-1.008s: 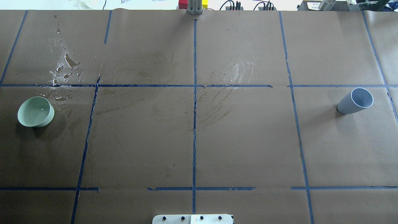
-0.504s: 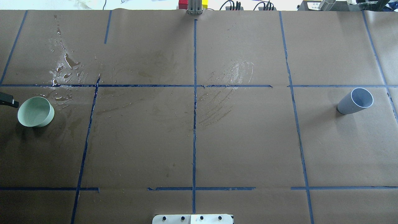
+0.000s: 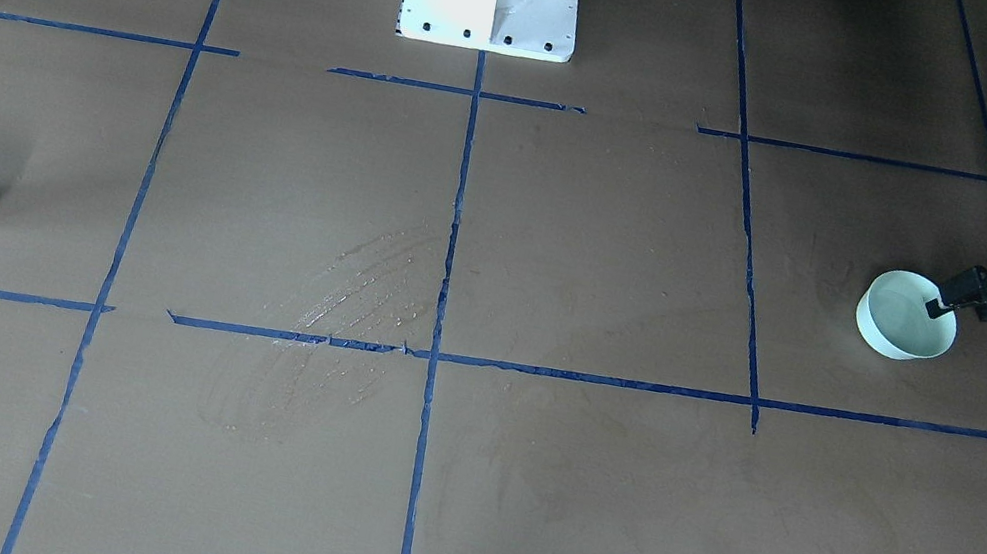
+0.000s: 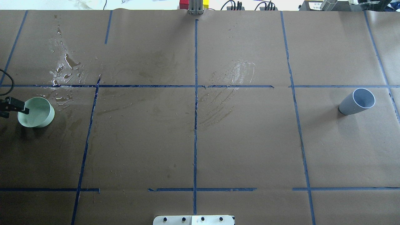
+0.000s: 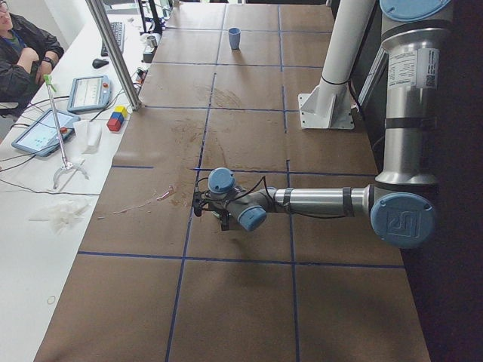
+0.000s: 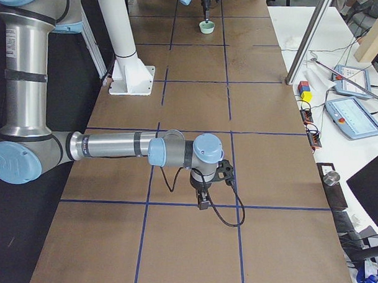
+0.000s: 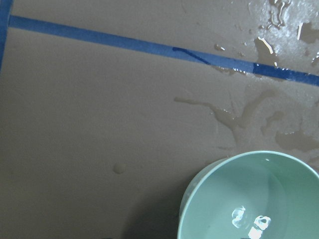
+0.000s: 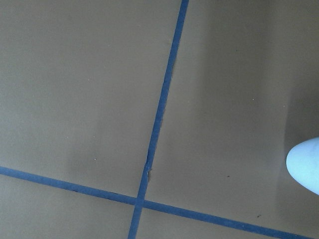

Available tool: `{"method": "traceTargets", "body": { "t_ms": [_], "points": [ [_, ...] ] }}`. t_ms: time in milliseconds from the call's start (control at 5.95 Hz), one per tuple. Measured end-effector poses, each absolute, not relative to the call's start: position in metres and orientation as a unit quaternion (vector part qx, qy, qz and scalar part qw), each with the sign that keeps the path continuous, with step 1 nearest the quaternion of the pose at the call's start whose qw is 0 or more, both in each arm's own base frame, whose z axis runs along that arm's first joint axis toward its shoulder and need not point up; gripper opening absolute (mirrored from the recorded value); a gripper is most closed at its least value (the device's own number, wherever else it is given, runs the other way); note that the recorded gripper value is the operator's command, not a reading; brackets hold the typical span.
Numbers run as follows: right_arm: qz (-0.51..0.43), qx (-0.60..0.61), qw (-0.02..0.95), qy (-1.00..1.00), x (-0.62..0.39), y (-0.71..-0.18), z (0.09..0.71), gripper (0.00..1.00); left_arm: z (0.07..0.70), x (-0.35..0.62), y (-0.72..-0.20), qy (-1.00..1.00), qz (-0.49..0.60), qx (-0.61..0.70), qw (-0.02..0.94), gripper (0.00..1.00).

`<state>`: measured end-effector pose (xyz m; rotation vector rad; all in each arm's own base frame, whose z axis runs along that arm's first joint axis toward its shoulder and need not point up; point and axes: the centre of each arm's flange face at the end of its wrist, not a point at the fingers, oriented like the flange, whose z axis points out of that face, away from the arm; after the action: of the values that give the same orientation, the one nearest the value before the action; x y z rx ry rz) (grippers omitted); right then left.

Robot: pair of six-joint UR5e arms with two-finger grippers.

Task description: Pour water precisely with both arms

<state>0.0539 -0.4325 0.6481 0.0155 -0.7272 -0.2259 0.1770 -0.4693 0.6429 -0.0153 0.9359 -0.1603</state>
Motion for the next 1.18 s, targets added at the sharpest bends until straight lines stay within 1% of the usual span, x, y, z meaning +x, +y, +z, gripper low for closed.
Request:
{"method": "traceTargets", "body": {
  "t_ms": [168,336,840,1176],
  "points": [
    [-0.110,0.008,0.928,-0.355,0.054,-0.432,0.648,1.00,0.643,0.182,-0.473,0.451,-0.076,-0.010,0.889,0.04],
    [-0.111,0.008,0.928,-0.355,0.054,-0.432,0.648,1.00,0.642,0.184,-0.475,0.452,-0.076,-0.011,0.888,0.00],
    [-0.110,0.007,0.928,-0.355,0.054,-0.432,0.648,1.00,0.630,0.187,-0.477,0.464,-0.070,-0.011,0.883,0.00],
    [-0.110,0.007,0.928,-0.355,0.054,-0.432,0.649,1.00,0.593,0.193,-0.481,0.492,-0.051,-0.006,0.869,0.00]
  ]
}}
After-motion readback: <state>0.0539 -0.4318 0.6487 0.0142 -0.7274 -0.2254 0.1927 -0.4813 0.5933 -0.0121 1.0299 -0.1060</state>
